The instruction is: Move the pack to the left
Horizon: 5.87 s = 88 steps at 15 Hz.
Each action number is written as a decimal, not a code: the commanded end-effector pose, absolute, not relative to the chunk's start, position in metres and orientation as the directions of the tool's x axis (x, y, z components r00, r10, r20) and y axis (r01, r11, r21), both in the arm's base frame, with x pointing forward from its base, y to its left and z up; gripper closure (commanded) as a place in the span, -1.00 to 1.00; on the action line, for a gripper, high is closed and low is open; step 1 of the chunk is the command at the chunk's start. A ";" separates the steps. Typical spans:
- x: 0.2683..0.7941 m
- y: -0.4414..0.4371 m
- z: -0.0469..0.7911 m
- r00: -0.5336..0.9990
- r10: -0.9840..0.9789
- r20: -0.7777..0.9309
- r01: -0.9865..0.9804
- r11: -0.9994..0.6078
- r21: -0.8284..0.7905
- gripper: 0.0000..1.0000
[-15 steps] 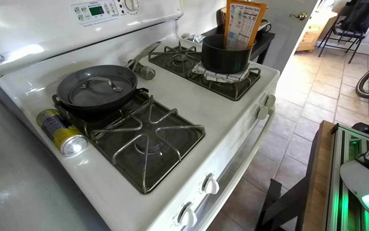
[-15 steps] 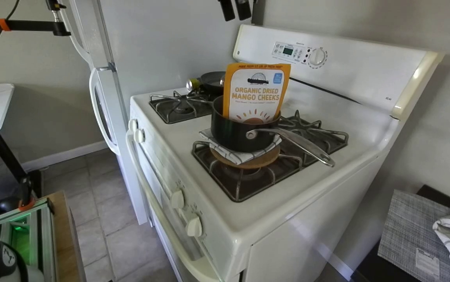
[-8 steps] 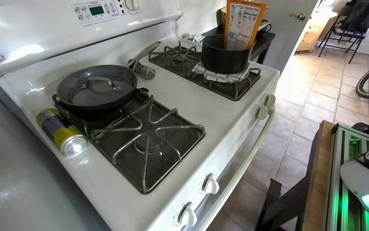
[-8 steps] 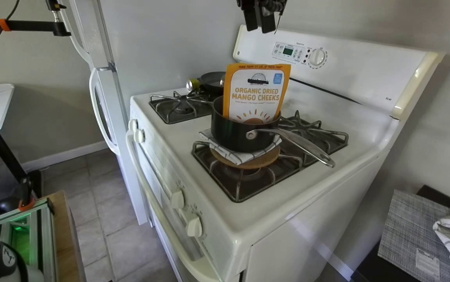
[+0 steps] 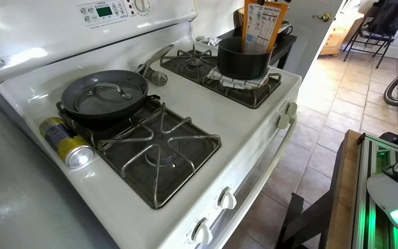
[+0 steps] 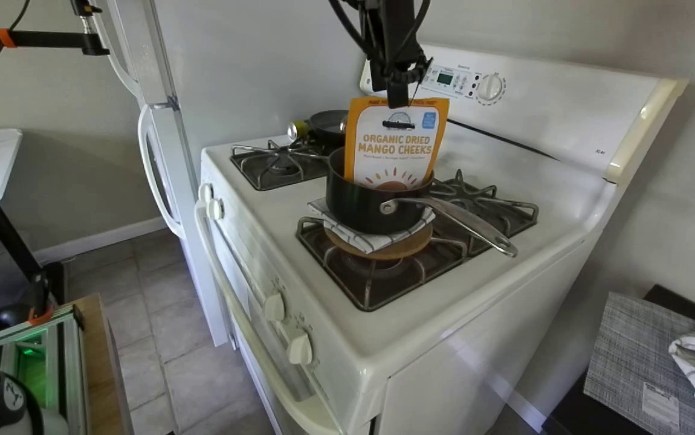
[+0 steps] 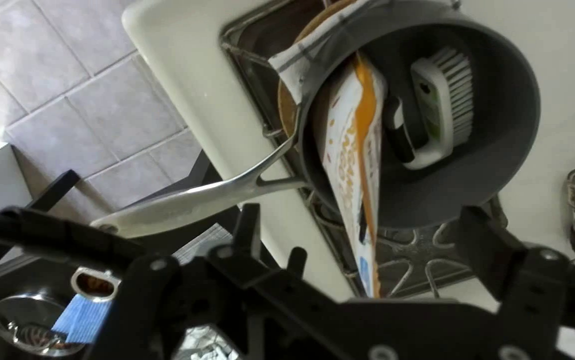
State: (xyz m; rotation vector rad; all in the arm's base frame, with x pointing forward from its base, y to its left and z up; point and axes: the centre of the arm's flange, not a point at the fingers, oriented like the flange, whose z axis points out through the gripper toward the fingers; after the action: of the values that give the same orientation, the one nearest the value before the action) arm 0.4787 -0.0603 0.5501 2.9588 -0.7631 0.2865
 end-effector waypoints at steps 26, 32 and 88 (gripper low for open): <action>0.466 -0.024 0.588 0.836 -0.455 0.306 -0.450 -0.888 -0.091 1.00; 0.432 0.045 0.660 0.844 -0.351 0.405 -0.291 -0.935 -0.203 1.00; 0.430 0.367 0.453 0.822 -0.561 0.093 -0.374 -0.657 -0.655 1.00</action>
State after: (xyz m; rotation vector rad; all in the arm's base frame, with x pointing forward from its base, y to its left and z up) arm 0.4312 0.3581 0.4654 3.6454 -0.9780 0.5148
